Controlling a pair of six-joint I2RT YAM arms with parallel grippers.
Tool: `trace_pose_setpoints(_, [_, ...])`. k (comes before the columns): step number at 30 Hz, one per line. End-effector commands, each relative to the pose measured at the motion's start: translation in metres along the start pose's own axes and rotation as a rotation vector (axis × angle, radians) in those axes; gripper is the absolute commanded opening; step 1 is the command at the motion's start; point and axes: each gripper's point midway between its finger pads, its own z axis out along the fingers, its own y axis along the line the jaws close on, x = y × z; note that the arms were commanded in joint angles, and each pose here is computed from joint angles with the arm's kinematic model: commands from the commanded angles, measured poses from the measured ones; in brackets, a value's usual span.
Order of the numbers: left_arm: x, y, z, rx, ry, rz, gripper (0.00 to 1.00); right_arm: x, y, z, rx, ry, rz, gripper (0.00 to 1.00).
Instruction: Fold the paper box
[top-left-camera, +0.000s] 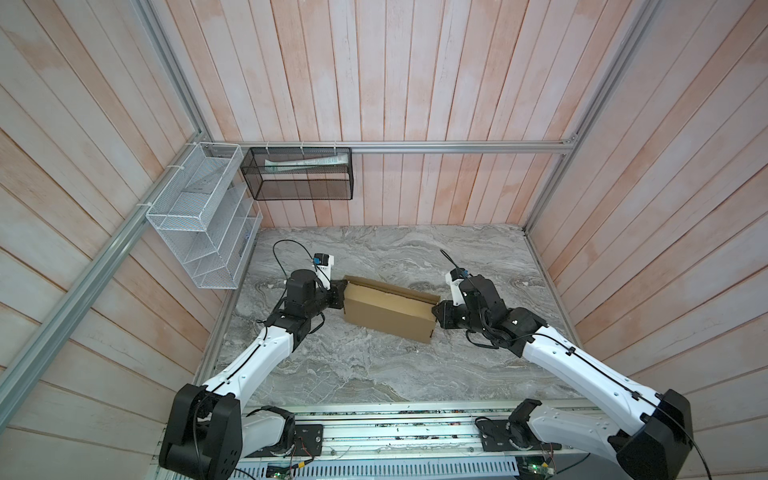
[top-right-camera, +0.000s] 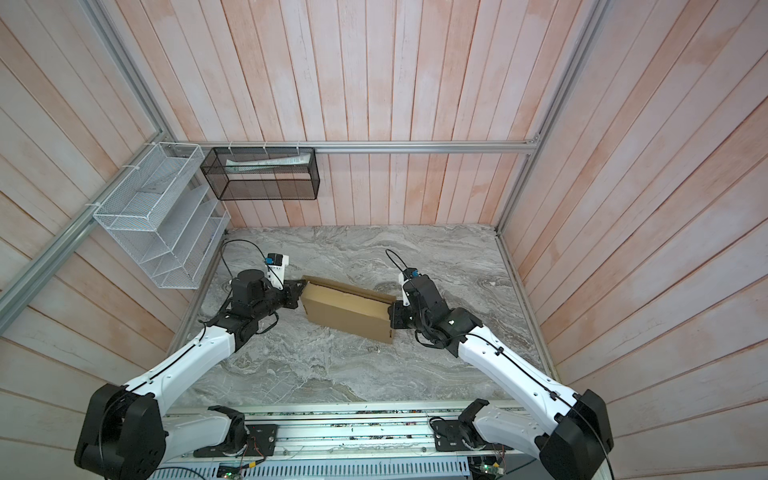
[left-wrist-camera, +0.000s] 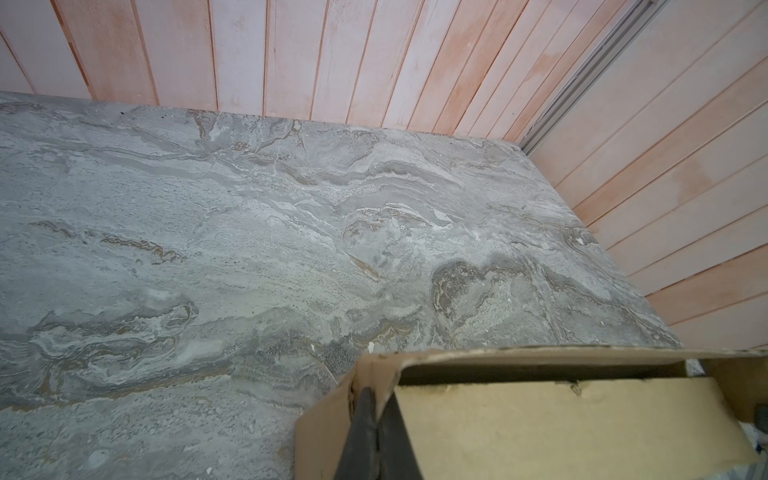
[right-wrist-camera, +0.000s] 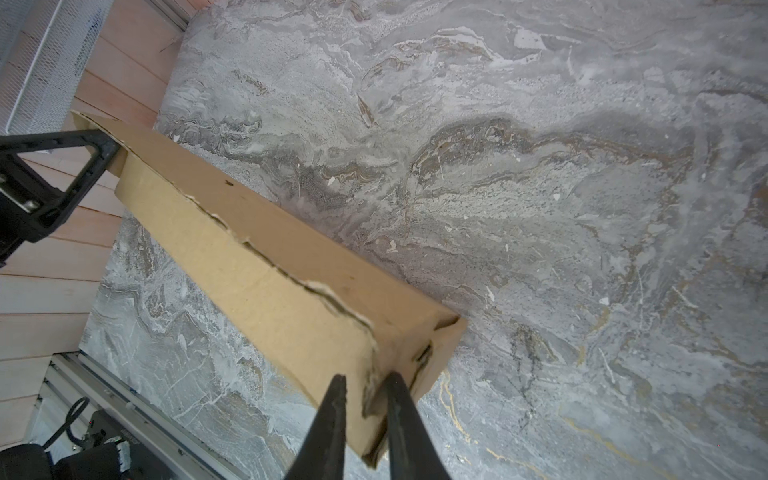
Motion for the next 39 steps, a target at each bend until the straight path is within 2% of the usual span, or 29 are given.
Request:
trace_pose_setpoints(1, [0.032, -0.001, 0.006, 0.018, 0.112, -0.028, 0.00, 0.010, 0.000, 0.003, 0.003, 0.050, -0.018, 0.23])
trace_pose_setpoints(8, [0.030, -0.001, 0.006, 0.019, 0.111, -0.026, 0.00, 0.012, -0.004, 0.005, 0.022, 0.057, -0.021, 0.24])
trace_pose_setpoints(16, [0.030, -0.001, 0.006, 0.020, 0.112, -0.027, 0.00, 0.001, -0.006, -0.004, 0.035, 0.001, -0.005, 0.24])
trace_pose_setpoints(30, [0.031, -0.002, 0.006, 0.022, 0.112, -0.026, 0.00, 0.002, -0.006, -0.001, 0.019, -0.020, 0.022, 0.14])
trace_pose_setpoints(39, [0.031, -0.002, 0.006, 0.023, 0.113, -0.027, 0.00, -0.001, -0.003, -0.005, -0.012, -0.038, 0.032, 0.11])
